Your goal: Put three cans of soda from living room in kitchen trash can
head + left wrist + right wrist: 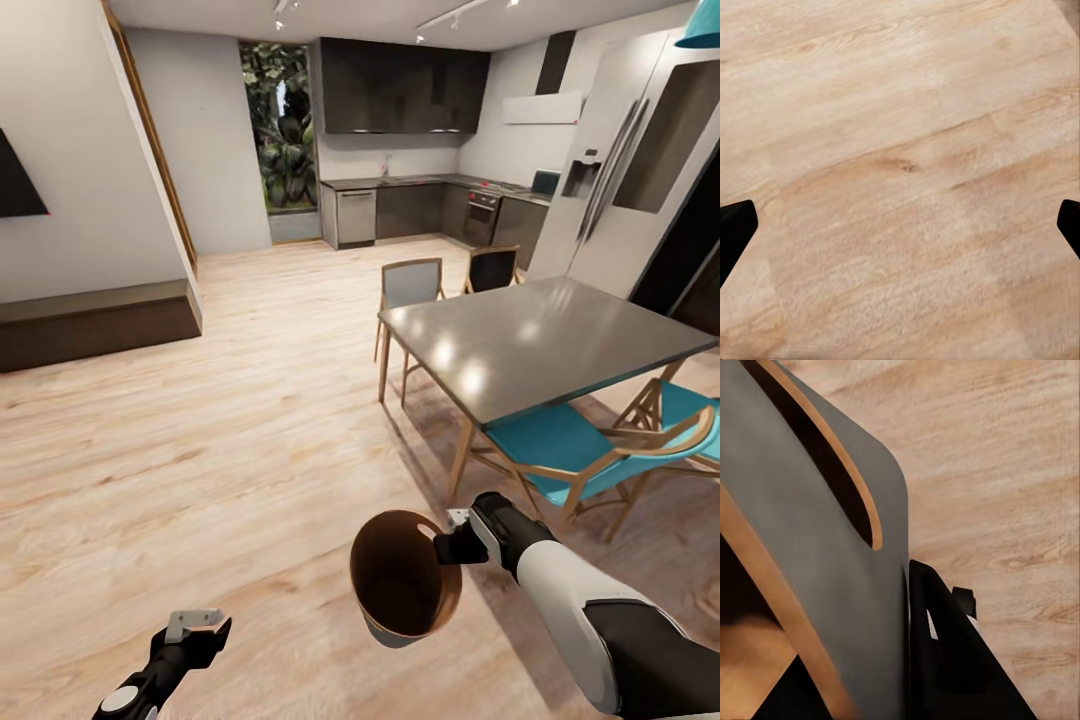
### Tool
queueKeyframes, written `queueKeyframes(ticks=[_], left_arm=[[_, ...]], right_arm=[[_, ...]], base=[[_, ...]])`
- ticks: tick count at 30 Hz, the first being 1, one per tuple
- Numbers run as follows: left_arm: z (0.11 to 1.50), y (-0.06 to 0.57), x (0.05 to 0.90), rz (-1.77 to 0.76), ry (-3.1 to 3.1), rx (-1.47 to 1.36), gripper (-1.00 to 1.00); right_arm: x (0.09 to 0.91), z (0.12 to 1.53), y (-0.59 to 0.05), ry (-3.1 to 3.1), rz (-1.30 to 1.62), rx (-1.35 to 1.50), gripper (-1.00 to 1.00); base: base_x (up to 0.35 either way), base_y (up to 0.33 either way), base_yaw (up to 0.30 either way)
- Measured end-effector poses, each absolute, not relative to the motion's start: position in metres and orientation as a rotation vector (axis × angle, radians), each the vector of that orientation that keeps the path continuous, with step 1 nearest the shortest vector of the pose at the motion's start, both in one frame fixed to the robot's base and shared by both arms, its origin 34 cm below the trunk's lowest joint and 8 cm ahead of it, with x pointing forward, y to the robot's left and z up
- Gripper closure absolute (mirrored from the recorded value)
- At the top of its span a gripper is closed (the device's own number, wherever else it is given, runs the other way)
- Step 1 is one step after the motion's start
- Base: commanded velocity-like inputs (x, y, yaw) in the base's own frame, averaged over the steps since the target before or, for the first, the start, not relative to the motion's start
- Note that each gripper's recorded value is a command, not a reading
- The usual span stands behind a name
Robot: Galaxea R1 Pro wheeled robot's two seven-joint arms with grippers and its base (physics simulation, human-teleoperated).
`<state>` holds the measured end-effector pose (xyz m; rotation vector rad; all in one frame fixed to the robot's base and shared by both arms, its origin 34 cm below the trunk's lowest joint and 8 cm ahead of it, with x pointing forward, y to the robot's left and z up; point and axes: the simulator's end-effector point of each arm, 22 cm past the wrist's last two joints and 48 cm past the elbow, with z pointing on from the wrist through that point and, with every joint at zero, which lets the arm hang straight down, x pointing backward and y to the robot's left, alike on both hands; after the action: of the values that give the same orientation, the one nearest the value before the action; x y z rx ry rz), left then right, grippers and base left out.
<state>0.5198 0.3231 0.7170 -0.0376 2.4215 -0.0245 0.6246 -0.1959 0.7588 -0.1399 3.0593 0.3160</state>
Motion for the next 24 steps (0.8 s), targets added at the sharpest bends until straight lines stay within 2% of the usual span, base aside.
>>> queueKeyframes(ticks=[18, 24], left_arm=[[0.7198, 0.3229, 0.5229, -0.026, 2.404, -0.035, -1.00], [0.7225, 0.3233, 0.5257, -0.029, 2.384, -0.036, -1.00]], right_arm=[[0.6251, 0.7591, -0.1959, 3.058, 0.319, -0.136, 1.00], [0.6254, 0.7593, -0.1954, 3.056, 0.324, -0.134, 1.00]], base=[[0.004, 0.000, 0.253], [0.241, 0.000, 0.109]])
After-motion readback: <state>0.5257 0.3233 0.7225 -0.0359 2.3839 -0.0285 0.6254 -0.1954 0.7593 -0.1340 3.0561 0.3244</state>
